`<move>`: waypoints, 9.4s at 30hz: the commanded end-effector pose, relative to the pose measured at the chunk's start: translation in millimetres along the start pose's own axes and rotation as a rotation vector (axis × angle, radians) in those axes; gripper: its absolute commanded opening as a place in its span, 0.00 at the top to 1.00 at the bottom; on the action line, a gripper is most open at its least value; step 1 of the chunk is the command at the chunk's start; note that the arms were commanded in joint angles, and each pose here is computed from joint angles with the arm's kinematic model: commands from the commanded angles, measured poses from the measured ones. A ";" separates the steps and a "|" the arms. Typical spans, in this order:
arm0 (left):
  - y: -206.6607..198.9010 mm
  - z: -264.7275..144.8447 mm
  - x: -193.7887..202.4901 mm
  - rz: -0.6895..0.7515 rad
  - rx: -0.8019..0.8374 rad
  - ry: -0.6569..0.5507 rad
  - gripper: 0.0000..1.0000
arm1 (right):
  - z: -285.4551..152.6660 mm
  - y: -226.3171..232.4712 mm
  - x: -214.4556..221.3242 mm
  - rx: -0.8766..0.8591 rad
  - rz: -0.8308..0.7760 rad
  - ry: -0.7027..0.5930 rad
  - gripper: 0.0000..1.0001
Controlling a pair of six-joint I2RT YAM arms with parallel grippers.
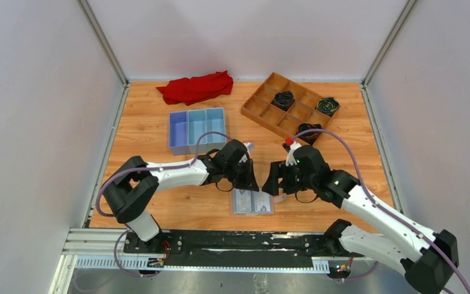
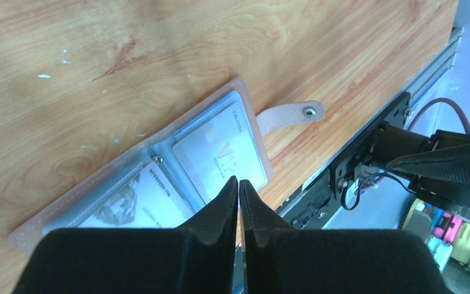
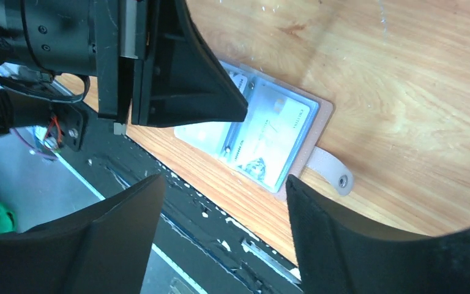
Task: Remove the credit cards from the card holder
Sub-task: Remove the credit card from the card holder, then place the credit card in the storage box.
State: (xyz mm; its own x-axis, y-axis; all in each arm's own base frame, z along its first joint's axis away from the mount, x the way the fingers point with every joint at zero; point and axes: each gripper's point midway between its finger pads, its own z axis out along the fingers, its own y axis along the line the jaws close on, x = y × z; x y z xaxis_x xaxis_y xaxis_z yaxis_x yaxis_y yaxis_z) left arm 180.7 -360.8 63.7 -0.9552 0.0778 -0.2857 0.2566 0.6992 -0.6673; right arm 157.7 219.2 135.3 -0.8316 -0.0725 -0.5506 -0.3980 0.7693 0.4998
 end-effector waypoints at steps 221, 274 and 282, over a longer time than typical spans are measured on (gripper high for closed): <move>-95.8 -108.6 -29.7 0.173 0.496 -0.152 0.45 | -16.0 23.7 -29.4 -0.668 0.218 -0.079 1.00; 141.3 -283.5 -120.0 -0.028 -0.636 -0.431 1.00 | -1.4 -13.9 -28.8 -0.396 0.206 0.006 0.24; 147.4 -286.3 -156.0 0.071 -0.655 -0.394 1.00 | -0.8 -15.8 -24.0 -0.385 0.218 0.014 0.24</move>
State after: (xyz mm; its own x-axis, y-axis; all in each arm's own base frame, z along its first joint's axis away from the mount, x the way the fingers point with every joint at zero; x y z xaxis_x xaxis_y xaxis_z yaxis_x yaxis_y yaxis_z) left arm 306.2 -78.7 205.3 -0.7805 -0.1198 -0.6136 0.0119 0.9785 -0.2061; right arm 180.8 211.6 138.3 -0.9232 0.0468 -0.3815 -0.3189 0.4609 0.8282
